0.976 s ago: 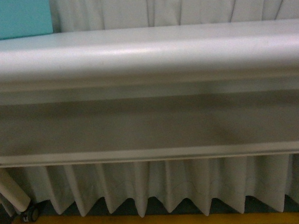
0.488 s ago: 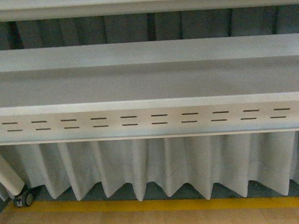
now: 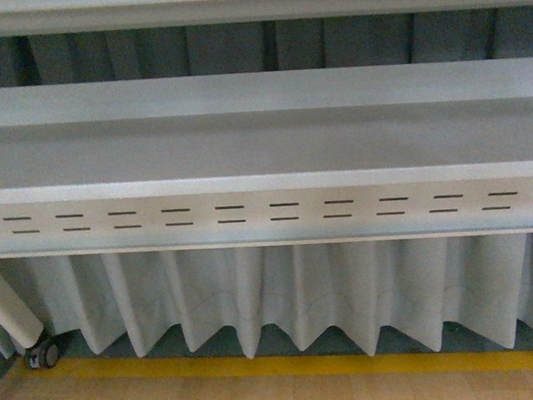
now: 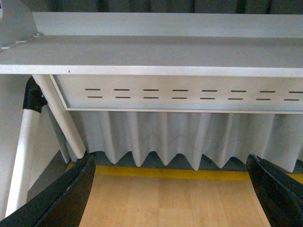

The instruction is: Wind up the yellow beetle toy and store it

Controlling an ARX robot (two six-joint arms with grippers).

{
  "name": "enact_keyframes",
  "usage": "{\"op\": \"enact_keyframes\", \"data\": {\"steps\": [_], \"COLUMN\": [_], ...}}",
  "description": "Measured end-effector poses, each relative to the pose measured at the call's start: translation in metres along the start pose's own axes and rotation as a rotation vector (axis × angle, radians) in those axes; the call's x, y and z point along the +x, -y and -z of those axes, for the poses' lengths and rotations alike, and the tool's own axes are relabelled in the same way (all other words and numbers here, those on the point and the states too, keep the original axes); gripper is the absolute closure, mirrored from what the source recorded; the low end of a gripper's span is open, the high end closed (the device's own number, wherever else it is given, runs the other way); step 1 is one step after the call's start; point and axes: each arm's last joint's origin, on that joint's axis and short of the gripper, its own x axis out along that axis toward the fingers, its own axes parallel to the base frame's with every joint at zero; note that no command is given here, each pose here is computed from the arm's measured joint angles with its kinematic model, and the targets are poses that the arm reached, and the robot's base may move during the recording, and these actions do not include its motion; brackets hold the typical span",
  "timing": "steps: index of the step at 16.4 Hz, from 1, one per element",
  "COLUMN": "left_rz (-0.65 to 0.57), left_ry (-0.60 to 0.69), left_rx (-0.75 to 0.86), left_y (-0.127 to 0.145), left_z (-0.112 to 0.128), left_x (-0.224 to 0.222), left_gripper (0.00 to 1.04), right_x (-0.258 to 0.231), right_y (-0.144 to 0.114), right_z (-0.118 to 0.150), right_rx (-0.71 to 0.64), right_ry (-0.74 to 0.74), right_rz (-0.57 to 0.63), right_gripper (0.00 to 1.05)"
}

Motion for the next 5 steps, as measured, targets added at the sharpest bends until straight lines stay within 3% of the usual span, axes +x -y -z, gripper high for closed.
{"op": "enact_keyframes", "data": {"steps": [5], "left_rz": [0.000], "left_ry": [0.000], "left_rx": [0.000], "left_y": [0.0000], "left_z": [0.0000], "left_x": [0.0000], "left_gripper": [0.07], "right_x": [0.0000], "right_y": [0.0000], "right_z": [0.0000], "right_rx": [0.000], "right_ry": [0.000], "right_rz": [0.000], "right_gripper": [0.07]}}
